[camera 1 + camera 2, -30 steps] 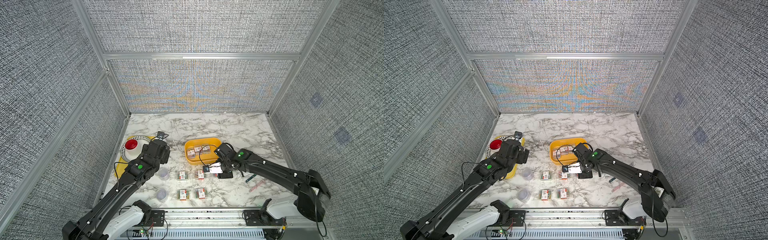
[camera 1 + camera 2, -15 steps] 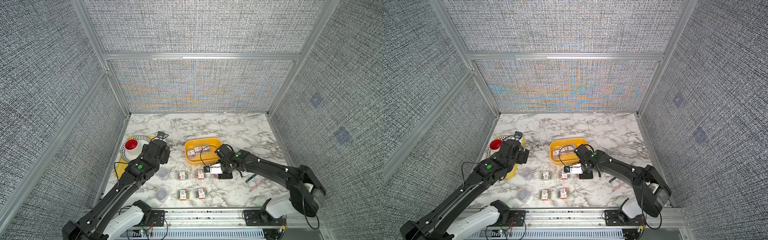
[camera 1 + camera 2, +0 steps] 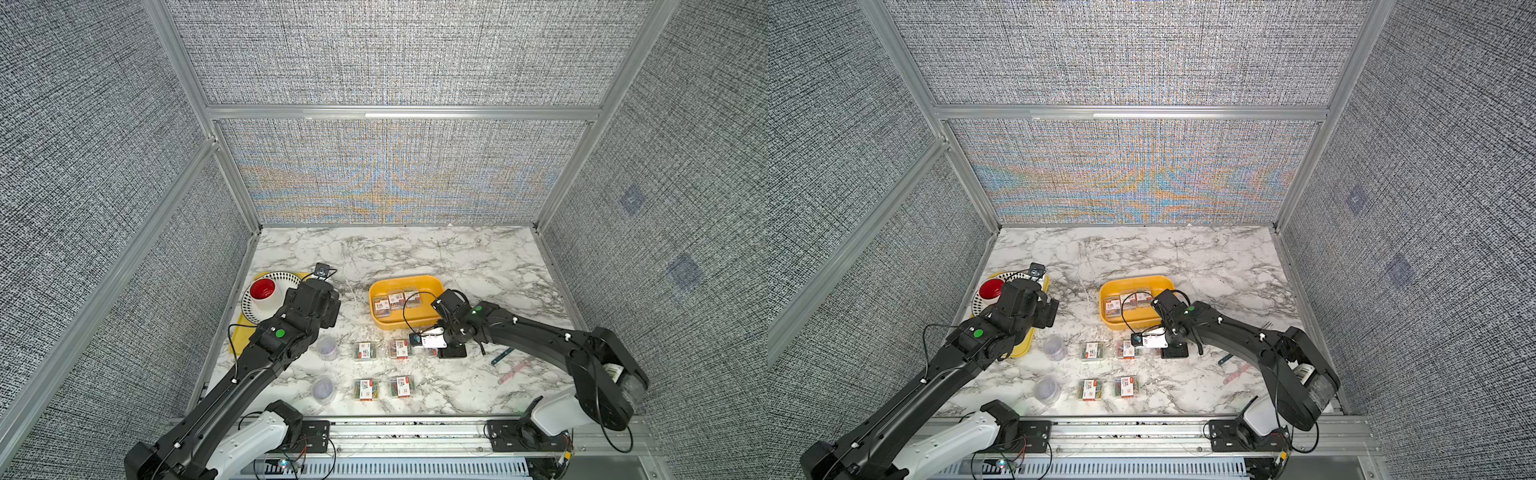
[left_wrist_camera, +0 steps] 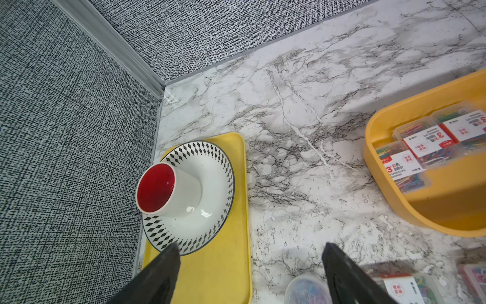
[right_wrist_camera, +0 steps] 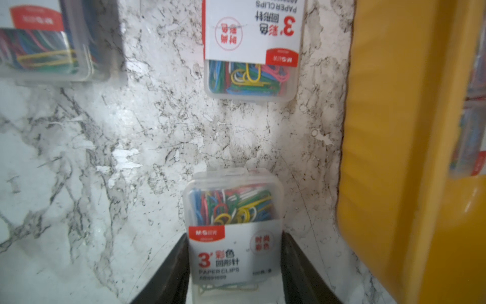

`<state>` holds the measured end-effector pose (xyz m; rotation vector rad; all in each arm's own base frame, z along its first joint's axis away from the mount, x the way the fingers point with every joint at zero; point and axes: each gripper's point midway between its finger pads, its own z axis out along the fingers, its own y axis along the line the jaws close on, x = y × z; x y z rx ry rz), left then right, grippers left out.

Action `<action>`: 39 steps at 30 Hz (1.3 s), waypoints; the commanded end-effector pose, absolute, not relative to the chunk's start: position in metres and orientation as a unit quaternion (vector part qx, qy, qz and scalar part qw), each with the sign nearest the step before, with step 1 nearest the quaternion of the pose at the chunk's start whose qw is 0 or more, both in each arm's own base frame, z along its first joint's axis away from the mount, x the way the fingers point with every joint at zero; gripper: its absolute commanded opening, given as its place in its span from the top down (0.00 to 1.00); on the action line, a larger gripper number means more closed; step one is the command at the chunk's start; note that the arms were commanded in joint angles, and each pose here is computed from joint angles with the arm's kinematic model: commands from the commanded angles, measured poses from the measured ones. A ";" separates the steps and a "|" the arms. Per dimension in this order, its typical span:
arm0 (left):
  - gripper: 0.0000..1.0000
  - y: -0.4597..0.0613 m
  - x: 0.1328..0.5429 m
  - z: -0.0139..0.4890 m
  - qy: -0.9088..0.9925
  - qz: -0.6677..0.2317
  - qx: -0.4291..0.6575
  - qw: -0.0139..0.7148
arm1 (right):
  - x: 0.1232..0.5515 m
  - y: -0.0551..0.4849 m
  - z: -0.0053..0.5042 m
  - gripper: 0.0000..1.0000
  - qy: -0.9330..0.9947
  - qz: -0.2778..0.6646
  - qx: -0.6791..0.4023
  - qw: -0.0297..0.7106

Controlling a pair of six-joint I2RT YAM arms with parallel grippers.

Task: Take the paper clips out of the storage box
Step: Place the boxed paper clips at the center of the board.

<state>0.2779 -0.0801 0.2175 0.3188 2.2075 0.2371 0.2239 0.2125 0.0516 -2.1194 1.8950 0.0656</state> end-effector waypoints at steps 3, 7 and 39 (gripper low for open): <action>0.12 -0.083 0.283 0.225 0.881 0.088 0.123 0.449 | 0.230 0.214 0.050 0.55 0.658 0.020 -0.737 0.155; 0.12 -0.083 0.282 0.225 0.881 0.087 0.124 0.449 | 0.231 0.216 0.047 0.54 0.659 0.025 -0.736 0.155; 0.12 -0.083 0.282 0.225 0.880 0.085 0.124 0.450 | 0.232 0.214 0.041 0.50 0.668 0.034 -0.728 0.149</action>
